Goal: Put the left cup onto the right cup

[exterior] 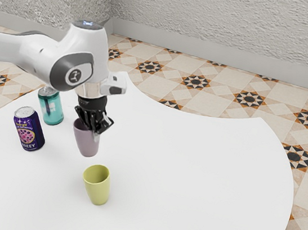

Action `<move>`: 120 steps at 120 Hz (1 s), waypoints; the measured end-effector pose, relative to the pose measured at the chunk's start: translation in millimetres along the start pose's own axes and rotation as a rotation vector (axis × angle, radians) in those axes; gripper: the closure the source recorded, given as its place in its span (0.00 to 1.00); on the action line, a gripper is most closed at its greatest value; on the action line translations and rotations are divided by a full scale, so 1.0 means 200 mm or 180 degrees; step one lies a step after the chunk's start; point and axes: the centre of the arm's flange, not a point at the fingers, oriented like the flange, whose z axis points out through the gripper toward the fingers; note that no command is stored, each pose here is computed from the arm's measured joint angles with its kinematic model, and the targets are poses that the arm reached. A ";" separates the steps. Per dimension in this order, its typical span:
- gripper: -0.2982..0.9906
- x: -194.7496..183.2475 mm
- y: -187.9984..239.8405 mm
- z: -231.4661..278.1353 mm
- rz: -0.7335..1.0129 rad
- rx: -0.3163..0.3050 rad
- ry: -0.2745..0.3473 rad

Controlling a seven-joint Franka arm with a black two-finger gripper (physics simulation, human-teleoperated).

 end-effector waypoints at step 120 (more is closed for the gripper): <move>0.84 -0.08 0.26 0.02 -0.0242 -0.0057 -0.0098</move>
